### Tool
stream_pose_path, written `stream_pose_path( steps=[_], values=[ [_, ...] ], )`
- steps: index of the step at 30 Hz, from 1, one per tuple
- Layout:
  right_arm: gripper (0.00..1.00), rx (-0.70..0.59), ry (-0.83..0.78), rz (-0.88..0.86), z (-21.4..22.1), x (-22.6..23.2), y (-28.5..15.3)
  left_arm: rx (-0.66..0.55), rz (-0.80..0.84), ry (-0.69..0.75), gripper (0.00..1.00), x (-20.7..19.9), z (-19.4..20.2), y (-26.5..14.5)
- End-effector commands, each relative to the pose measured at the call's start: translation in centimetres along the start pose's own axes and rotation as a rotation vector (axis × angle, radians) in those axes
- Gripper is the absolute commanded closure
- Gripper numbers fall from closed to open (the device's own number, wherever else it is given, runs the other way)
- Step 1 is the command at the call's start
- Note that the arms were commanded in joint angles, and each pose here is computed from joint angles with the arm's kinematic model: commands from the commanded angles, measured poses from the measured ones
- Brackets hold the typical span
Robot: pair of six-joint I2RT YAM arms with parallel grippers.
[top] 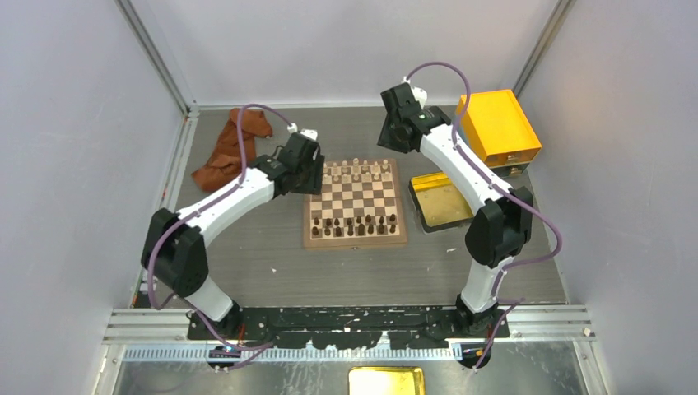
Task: Set up the chess pieces on the board
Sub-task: Move the chess piece to the chessboard.
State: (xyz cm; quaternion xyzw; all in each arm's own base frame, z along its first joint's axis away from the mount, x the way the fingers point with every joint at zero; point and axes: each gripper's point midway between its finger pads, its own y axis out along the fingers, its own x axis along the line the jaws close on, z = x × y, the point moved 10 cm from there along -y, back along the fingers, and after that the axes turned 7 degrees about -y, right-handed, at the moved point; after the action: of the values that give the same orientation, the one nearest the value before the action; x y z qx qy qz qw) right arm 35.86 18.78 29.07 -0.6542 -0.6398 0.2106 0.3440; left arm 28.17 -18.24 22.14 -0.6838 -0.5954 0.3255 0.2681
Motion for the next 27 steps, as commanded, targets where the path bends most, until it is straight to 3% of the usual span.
stream_pose_path(
  steps=[1,14,27],
  values=[
    [0.62,-0.074,0.026,-0.036,-0.9,-0.7,-1.6,-0.080,0.005,-0.078,0.43,-2.1,-1.5,1.3],
    [0.62,-0.073,0.054,-0.015,0.1,-3.1,-2.0,-0.084,-0.169,-0.113,0.47,-2.9,-1.2,7.1],
    [0.63,-0.081,0.042,0.005,0.3,-3.8,-2.7,-0.086,-0.175,-0.167,0.54,-3.0,-1.7,9.0]
  ],
)
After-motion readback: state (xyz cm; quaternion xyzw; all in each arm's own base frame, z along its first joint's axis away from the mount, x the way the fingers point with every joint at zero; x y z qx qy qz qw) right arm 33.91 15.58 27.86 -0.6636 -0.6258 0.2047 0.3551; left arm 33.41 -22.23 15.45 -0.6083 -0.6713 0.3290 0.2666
